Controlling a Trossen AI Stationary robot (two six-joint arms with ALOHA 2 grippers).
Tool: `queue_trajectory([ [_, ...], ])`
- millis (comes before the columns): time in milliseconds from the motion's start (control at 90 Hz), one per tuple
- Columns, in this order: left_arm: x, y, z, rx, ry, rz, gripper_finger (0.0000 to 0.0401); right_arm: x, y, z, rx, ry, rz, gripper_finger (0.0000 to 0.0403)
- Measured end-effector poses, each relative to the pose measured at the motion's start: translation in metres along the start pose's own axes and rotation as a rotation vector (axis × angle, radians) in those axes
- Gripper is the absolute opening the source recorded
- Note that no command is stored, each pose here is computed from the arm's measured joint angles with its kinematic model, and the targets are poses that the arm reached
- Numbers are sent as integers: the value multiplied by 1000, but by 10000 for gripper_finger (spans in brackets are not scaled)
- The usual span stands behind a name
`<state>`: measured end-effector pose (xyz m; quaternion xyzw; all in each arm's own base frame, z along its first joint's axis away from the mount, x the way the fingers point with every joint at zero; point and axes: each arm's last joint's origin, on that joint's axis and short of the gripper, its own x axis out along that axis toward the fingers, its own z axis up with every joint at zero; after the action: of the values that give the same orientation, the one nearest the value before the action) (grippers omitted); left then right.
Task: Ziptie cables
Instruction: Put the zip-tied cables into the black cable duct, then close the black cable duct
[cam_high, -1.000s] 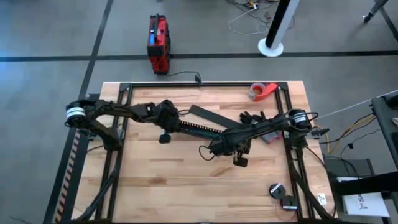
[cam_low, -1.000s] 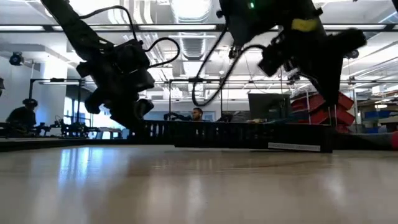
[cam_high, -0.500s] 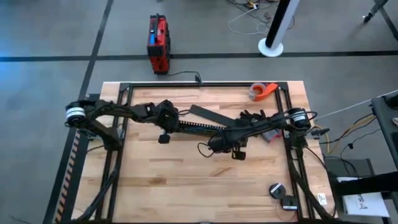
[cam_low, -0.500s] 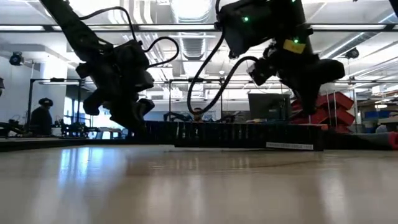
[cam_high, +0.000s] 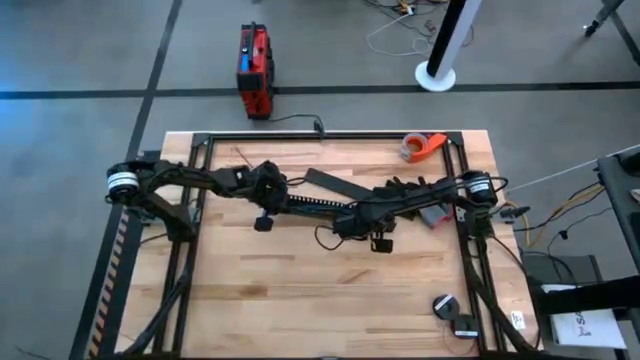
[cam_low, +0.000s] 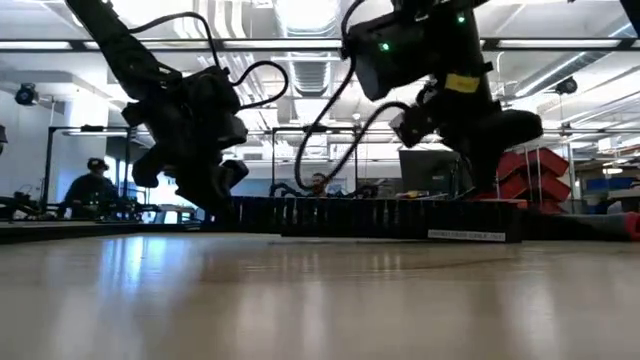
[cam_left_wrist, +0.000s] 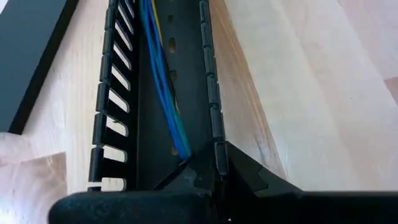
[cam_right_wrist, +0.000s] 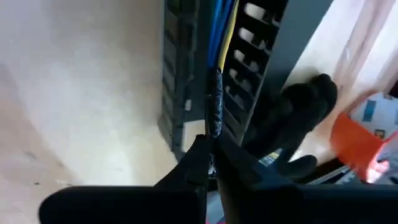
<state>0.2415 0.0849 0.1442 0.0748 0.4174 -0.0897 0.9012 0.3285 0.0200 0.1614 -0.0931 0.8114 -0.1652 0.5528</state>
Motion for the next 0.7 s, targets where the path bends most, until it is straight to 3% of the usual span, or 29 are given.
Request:
queue_trajectory([
  [222,0,-1,-1,-3,11,-4,1,16,3,-7,-12,63,-21,84],
  [444,0,2,-3,-6,56,70,1,2,6,-9,62,52,78,172],
  [600,-2,4,-7,-37,111,125,1,-17,3,-26,127,-20,25,195],
  [700,-6,3,-8,-56,127,118,1,-26,-5,-41,240,-88,15,198],
])
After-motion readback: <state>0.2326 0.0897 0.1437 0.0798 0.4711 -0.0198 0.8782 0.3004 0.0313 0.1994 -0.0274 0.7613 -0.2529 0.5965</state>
